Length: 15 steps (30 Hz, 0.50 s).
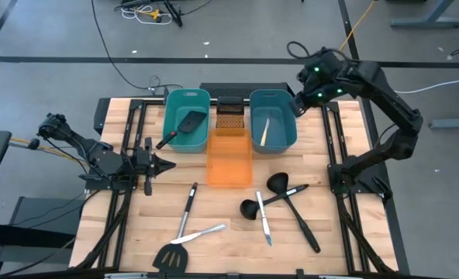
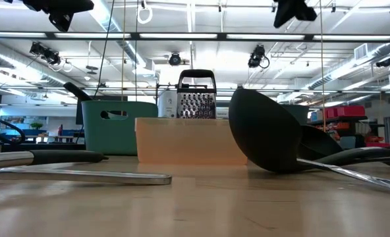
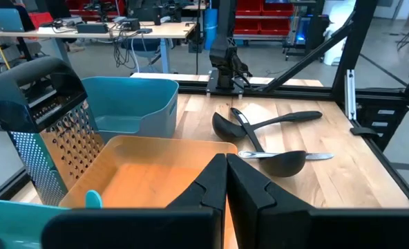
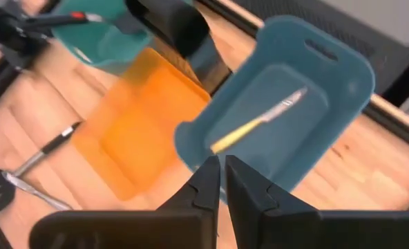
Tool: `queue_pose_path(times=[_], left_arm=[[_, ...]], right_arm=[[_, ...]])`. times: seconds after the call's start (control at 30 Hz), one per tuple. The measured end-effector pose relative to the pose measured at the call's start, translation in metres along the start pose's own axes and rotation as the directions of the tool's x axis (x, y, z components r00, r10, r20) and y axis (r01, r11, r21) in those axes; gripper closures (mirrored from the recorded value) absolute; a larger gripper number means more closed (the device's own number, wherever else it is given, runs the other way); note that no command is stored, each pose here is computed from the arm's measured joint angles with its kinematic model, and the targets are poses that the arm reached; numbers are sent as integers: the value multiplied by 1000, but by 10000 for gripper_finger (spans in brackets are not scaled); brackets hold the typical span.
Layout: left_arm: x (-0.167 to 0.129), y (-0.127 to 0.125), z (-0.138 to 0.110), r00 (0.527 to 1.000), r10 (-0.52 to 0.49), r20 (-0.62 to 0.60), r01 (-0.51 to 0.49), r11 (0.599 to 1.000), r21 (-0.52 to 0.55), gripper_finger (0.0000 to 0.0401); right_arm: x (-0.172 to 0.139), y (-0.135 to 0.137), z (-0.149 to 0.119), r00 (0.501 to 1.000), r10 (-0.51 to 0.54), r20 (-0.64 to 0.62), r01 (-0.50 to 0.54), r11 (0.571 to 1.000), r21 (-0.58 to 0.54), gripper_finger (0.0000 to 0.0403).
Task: Pick & Place Kitchen Items
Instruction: Put the left black ladle into the orange bin
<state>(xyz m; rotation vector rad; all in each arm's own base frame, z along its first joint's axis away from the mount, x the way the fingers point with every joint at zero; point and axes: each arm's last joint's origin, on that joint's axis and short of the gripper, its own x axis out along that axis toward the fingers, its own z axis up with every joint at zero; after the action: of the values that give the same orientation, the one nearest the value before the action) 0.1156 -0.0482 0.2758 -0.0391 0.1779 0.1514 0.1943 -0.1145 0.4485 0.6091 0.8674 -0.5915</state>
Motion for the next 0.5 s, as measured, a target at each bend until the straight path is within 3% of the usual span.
queue_pose_path(times=[0.17,0.3,0.4,0.5], left_arm=[[0,0,0,1000,0,0,0,1000,-8,385],[0,0,0,1000,1,0,-1,1000,-7,385],[0,0,0,1000,0,0,0,1000,-5,385],[0,0,0,1000,2,0,-2,1000,-2,385]], right_arm=[[-8,16,0,998,48,48,-41,990,-137,369],[3,31,-6,996,53,69,-33,963,-268,381],[13,44,-9,978,149,149,-89,933,-350,396],[14,54,-16,924,278,264,-146,891,-429,394]])
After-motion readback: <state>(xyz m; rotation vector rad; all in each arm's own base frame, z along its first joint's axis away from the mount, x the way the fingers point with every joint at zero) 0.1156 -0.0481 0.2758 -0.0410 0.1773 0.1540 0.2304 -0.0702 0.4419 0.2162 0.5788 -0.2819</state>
